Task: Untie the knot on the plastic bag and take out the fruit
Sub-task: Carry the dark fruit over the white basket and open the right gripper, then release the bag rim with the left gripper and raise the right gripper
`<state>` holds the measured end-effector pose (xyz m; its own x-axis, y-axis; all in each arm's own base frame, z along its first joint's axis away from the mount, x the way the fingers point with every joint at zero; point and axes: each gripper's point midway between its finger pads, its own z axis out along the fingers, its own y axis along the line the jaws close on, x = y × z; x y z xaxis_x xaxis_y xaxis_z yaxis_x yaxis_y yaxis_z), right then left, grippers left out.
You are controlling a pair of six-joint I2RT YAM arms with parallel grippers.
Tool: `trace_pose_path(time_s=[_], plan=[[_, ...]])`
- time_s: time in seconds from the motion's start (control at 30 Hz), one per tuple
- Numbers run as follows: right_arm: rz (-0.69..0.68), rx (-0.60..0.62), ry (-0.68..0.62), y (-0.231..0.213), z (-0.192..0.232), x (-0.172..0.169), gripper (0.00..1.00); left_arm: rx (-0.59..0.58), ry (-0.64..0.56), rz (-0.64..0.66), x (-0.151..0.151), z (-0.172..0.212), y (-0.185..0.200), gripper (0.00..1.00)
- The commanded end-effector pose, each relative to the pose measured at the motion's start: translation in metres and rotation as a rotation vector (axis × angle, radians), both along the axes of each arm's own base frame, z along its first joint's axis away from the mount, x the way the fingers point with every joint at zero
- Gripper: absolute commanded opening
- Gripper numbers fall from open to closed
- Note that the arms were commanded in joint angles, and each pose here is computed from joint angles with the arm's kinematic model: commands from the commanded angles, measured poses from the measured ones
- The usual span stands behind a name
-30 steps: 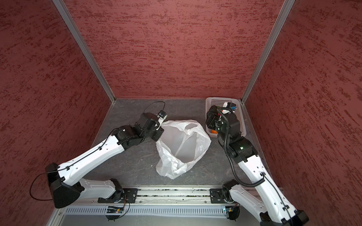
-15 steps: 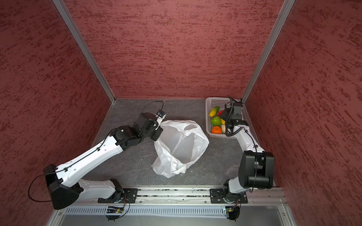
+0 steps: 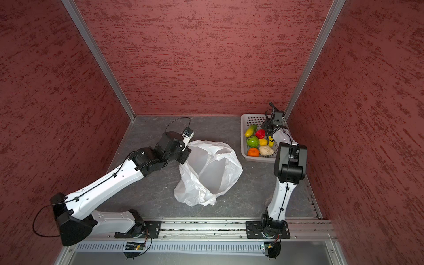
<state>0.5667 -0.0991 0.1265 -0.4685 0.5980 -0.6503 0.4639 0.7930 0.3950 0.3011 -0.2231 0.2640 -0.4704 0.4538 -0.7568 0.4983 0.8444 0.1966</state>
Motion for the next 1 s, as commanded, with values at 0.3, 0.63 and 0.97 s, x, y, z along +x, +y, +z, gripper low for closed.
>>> trace_pose_path(time_s=[0.3,0.63,0.97], plan=[[-0.019,-0.032,-0.027,-0.006,0.029,-0.004,0.72,-0.041,-0.016,0.013,0.007,0.002,-0.002,0.00],[0.012,-0.014,-0.046,0.007,0.045,-0.033,0.83,-0.032,-0.026,0.018,0.018,-0.001,0.001,0.00],[0.123,0.090,-0.043,0.070,0.040,-0.114,0.84,-0.006,-0.080,0.051,0.054,-0.004,0.015,0.00]])
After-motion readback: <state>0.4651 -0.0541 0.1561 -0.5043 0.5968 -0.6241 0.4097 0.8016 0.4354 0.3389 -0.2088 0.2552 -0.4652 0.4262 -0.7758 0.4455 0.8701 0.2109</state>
